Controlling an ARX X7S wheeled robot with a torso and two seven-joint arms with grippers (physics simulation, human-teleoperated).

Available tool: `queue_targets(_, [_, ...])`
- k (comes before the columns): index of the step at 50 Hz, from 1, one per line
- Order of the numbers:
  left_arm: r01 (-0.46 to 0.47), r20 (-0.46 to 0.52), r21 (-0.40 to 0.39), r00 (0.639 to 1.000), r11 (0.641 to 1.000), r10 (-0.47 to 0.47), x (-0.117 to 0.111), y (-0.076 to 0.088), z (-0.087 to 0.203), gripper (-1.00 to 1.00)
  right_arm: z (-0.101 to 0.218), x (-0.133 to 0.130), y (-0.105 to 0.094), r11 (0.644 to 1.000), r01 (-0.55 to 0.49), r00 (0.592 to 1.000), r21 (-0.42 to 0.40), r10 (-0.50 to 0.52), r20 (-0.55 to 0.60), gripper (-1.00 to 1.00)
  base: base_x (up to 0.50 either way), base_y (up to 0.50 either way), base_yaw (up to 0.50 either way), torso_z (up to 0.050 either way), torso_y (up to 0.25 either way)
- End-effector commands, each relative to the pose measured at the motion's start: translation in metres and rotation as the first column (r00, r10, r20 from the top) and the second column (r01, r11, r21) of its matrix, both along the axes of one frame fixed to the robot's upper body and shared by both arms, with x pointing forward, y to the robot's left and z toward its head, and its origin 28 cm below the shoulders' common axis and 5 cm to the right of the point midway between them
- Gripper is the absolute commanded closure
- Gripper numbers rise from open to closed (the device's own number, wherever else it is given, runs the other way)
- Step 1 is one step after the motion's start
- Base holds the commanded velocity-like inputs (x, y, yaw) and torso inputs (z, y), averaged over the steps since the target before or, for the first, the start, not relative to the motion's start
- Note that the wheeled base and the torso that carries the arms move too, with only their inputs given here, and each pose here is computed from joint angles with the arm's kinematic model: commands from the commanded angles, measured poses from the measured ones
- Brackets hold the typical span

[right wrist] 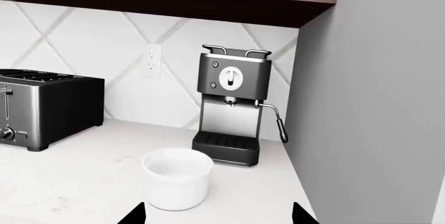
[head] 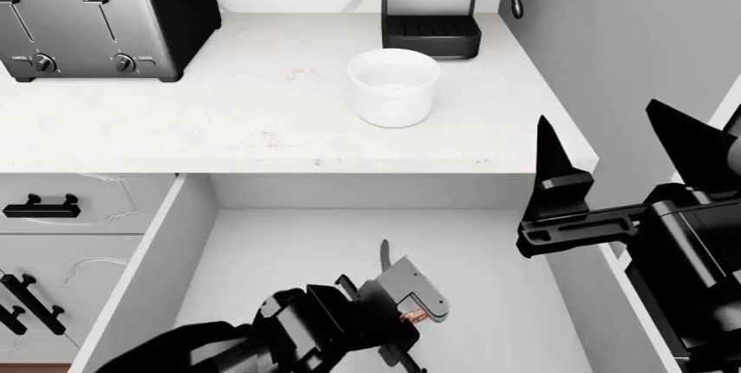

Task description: Place the bar in the bowl and close the drawer.

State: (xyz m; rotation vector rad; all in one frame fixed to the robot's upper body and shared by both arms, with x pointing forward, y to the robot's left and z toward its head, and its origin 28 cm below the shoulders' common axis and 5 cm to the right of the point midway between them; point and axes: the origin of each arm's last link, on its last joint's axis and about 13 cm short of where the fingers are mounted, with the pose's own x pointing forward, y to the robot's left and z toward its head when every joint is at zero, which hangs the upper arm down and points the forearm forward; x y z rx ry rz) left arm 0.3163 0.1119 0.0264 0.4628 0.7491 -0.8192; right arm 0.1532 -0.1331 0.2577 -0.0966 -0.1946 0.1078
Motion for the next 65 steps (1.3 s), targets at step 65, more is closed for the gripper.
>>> queue_targets(65, [-0.141, 0.525, -0.477, 0.746, 0.868, 0.41, 0.087, -0.004, 0.321, 1.0, 0.001, -0.008, -0.009, 0.997, 0.003, 0.998, 0.083, -0.009, 0.068, -1.0, 0.0, 0.0, 0.0, 0.0, 0.0])
